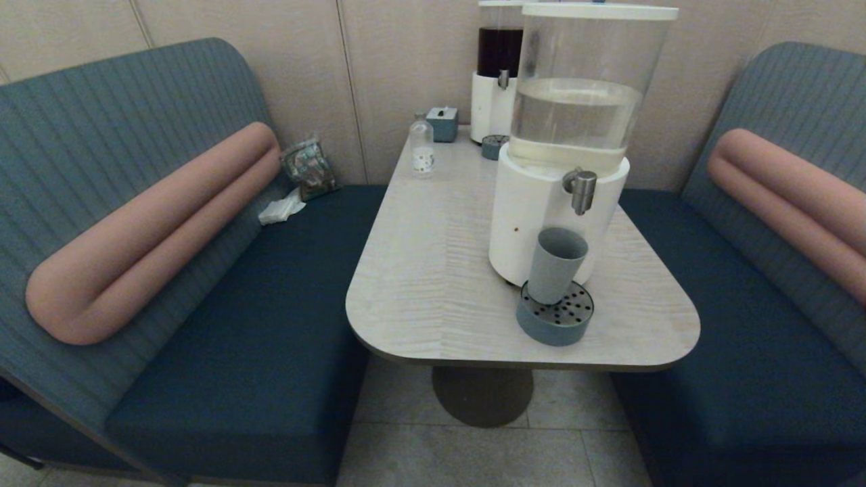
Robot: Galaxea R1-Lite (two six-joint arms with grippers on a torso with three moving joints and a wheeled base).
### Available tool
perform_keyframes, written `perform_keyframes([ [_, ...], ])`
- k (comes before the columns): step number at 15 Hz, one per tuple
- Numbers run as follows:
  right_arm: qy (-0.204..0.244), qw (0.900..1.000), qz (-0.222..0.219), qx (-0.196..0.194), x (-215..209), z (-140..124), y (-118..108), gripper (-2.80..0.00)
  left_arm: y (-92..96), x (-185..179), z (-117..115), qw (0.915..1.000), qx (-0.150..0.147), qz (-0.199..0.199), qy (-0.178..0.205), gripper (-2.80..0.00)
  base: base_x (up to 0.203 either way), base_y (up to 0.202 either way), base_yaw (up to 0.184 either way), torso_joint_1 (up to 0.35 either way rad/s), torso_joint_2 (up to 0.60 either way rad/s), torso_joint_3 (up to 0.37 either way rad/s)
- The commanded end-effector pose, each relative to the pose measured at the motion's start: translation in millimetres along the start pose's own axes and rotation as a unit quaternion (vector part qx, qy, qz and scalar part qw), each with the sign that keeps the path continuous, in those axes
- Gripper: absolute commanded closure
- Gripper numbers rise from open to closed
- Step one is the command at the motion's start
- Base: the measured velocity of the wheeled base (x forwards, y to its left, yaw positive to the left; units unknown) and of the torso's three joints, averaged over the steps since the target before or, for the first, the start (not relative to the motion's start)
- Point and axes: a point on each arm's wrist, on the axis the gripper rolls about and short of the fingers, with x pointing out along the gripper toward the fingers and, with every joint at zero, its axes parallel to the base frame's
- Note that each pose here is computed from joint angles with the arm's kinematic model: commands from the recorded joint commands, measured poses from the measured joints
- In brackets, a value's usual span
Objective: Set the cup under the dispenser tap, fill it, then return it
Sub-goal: Turn on the faucet
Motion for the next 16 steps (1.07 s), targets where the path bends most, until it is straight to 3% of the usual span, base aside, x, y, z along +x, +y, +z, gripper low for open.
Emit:
perform_keyframes([
  [1, -0.002, 1.000, 0.000, 0.000, 0, 0, 0, 0.00, -1.1, -40, -14, 0.9997, 0.000, 0.010, -0.021, 0.00, 0.000, 0.000, 0.000, 0.000, 0.00, 0.000],
  [5, -0.002, 1.000, 0.000, 0.000, 0, 0, 0, 0.00, -13.0, -60, -59, 0.9996, -0.009, 0.001, 0.027, 0.00, 0.000, 0.000, 0.000, 0.000, 0.00, 0.000],
  [9, -0.002, 1.000, 0.000, 0.000, 0, 0, 0, 0.00, -19.4, -67, -82, 0.9974, -0.055, -0.008, 0.046, 0.00, 0.000, 0.000, 0.000, 0.000, 0.00, 0.000],
  [13, -0.002, 1.000, 0.000, 0.000, 0, 0, 0, 0.00, -26.9, -74, -107, 0.9945, -0.068, -0.035, 0.072, 0.00, 0.000, 0.000, 0.000, 0.000, 0.00, 0.000],
  [15, -0.002, 1.000, 0.000, 0.000, 0, 0, 0, 0.00, -32.8, -73, -125, 0.9910, -0.069, -0.050, 0.103, 0.00, 0.000, 0.000, 0.000, 0.000, 0.00, 0.000],
  [16, -0.002, 1.000, 0.000, 0.000, 0, 0, 0, 0.00, -35.2, -73, -132, 0.9880, -0.085, -0.063, 0.113, 0.00, 0.000, 0.000, 0.000, 0.000, 0.00, 0.000],
])
